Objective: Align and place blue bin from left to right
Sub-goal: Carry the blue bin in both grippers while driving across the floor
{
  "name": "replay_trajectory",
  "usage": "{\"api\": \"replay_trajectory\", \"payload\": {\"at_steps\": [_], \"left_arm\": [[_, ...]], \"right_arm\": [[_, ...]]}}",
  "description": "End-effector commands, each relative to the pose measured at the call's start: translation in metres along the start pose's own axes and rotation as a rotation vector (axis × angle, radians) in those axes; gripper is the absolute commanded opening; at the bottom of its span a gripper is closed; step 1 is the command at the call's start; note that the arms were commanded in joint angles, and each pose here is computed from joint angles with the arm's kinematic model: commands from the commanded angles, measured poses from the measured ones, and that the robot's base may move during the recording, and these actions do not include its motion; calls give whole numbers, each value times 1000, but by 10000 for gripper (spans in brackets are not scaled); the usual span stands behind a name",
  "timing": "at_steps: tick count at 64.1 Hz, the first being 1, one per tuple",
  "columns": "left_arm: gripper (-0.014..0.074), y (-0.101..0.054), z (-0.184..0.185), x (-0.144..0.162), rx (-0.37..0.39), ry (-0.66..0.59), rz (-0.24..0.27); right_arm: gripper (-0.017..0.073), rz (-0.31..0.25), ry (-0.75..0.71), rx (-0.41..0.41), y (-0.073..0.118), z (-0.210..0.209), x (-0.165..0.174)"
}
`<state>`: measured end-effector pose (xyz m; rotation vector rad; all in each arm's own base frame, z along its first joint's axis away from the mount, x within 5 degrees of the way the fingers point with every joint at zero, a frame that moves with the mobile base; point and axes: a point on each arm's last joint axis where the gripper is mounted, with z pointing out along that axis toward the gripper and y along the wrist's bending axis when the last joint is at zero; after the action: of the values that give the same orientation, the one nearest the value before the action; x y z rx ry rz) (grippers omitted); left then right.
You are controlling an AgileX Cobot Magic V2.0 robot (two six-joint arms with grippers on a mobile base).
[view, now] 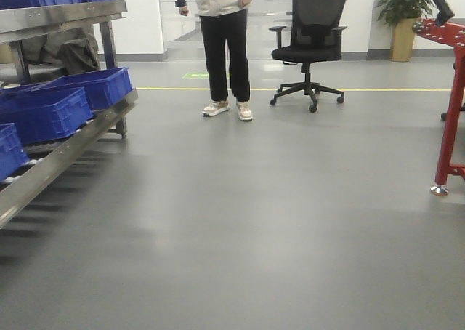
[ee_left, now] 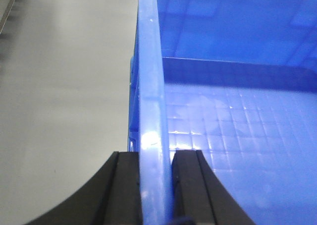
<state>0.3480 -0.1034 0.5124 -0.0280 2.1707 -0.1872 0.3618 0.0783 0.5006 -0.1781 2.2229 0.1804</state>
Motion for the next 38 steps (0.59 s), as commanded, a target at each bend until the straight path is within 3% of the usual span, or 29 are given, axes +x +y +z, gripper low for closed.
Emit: {"api": "replay_trajectory", "payload": {"at_steps": [1, 38], "left_arm": [[-17, -11, -14, -9, 92, -103, -11], [-17, -11, -14, -9, 92, -103, -11]], "right_arm": [[-69, 12, -130, -37, 6, -15, -12], [-69, 12, -130, -37, 6, -15, -12]]}}
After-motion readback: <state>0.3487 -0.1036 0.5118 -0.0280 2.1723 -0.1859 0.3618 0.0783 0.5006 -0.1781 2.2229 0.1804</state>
